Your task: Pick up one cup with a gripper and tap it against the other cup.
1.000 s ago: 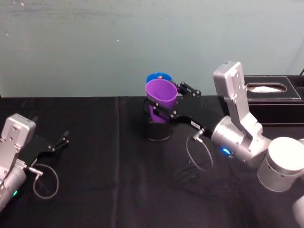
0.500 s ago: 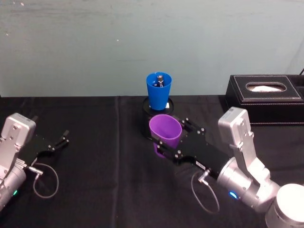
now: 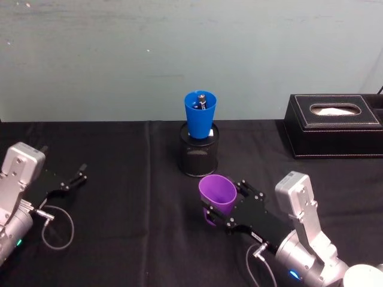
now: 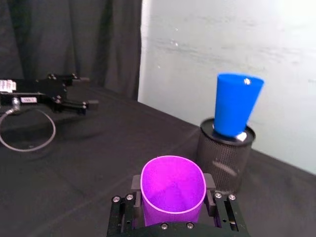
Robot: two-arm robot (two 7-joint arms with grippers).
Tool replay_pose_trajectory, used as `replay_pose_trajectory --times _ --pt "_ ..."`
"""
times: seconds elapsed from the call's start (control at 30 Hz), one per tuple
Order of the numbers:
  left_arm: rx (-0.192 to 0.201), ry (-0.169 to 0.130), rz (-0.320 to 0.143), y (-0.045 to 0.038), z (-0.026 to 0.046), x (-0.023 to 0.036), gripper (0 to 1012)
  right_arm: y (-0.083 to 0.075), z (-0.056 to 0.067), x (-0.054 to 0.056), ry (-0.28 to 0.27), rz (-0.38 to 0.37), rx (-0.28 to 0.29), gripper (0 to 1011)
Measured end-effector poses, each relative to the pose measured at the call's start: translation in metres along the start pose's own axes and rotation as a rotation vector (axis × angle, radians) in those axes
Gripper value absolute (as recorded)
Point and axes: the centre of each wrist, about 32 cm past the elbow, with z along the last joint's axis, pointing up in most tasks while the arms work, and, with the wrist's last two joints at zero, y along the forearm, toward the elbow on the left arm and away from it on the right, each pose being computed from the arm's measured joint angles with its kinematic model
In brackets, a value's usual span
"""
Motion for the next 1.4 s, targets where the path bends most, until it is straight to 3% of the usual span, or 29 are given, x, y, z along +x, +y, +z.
replay_pose_trajectory --times 0.4,1.0,1.4 --pt "0.000 0.000 0.000 0.0000 0.0000 0.0000 1000 0.002 -0.018 0.000 0.045 -0.039 0.012 726" --pt "0.000 0.000 0.000 0.0000 0.0000 0.0000 1000 0.020 -0.026 0.001 0.059 -0.039 -0.001 726" --pt "0.000 0.000 0.000 0.0000 0.0000 0.0000 1000 0.023 -0.029 0.001 0.050 -0.044 -0.009 726"
